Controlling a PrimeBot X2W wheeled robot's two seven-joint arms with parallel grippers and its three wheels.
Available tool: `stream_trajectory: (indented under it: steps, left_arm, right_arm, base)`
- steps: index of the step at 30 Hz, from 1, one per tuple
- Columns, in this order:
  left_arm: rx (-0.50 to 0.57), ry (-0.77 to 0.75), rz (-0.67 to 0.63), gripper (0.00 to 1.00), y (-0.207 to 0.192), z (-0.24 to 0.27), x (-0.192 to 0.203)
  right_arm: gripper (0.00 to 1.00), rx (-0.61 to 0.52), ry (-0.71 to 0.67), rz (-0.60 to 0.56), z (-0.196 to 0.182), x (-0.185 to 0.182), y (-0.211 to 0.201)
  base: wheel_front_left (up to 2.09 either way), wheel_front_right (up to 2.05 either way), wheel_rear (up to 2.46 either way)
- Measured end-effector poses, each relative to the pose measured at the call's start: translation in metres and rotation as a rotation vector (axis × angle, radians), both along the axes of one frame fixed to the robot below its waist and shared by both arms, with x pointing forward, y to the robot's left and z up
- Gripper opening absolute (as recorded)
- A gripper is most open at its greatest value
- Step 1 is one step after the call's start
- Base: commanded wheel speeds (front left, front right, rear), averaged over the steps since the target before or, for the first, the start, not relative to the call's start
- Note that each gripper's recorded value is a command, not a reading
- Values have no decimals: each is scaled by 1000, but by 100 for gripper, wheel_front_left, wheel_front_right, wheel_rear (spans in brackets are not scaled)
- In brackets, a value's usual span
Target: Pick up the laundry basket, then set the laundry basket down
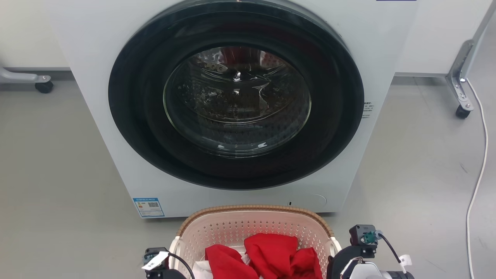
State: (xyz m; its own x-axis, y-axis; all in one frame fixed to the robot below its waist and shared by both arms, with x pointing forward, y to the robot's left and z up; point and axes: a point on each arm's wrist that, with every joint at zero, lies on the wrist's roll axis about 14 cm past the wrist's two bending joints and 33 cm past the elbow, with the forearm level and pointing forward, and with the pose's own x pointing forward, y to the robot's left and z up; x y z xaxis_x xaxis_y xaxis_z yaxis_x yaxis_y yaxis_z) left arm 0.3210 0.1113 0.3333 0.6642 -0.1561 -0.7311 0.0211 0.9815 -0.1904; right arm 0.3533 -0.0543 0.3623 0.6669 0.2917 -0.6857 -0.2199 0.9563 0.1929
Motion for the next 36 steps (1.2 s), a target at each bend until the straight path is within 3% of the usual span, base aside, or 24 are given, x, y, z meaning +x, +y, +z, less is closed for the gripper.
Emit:
stream_trajectory:
  steps: [36]
  left_arm:
    - [7, 20, -8, 0, -1, -6, -3]
  right_arm:
    - [0, 3, 8, 0, -3, 2, 1]
  base:
    - [0, 0, 0]
